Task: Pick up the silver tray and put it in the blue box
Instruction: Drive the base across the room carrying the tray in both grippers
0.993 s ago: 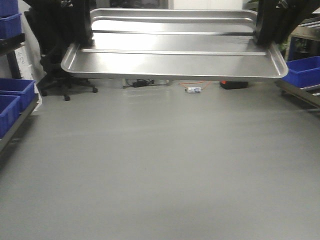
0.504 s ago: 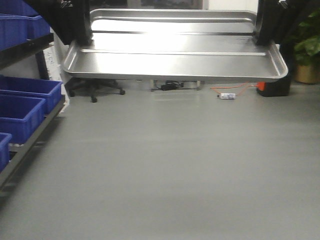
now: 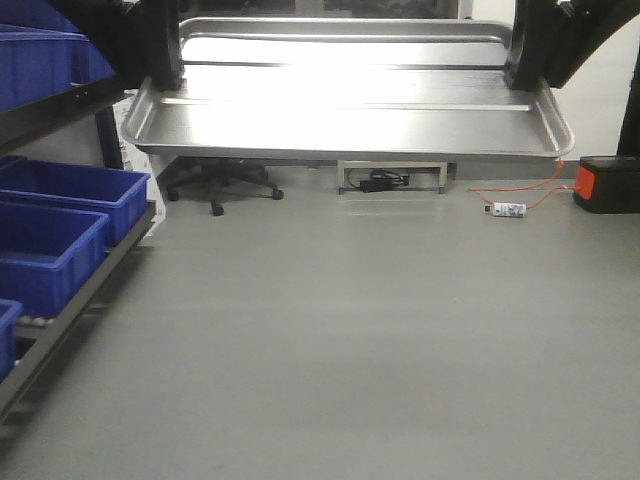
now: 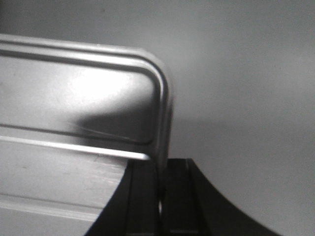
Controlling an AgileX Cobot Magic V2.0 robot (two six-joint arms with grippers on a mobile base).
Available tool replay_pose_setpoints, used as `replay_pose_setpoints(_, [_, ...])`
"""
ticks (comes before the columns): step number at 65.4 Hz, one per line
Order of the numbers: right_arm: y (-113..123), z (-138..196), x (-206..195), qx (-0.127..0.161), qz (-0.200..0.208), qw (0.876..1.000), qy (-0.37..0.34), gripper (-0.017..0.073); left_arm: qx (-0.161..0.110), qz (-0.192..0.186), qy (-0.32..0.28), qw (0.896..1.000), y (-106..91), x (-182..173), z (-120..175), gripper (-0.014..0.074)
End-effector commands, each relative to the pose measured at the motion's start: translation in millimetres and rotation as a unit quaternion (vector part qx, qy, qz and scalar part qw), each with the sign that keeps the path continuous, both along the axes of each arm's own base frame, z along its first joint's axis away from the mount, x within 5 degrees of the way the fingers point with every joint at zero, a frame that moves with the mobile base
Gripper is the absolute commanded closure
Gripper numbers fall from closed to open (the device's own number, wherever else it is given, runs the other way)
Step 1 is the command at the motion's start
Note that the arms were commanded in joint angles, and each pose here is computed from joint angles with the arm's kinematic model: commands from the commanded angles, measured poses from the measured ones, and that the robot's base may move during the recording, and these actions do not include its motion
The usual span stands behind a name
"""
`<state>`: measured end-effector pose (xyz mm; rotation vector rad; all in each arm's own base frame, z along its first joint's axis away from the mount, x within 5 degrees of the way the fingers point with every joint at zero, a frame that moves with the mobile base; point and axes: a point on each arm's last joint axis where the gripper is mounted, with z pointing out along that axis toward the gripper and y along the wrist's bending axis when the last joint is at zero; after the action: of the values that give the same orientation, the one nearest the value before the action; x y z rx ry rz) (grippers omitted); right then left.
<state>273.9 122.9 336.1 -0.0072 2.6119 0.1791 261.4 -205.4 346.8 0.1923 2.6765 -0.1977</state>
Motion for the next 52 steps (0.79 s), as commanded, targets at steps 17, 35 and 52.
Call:
replay_pose_setpoints(17, [-8.4, 23.4, -1.6, -0.011, 0.007, 0.998, -0.059, 0.0503, 0.004, -0.002, -0.036, 0.999, 8.2, -3.1, 20.4, 0.0699])
replay_pose_setpoints(35, [-8.4, 23.4, -1.6, -0.011, 0.007, 0.998, -0.059, 0.0503, 0.004, -0.002, -0.036, 0.999, 8.2, -3.1, 20.4, 0.0699])
replay_pose_setpoints(52, [-8.4, 23.4, -1.6, -0.011, 0.007, 0.998, -0.059, 0.0503, 0.003, -0.002, -0.035, 0.999, 8.1, -3.1, 20.4, 0.0699])
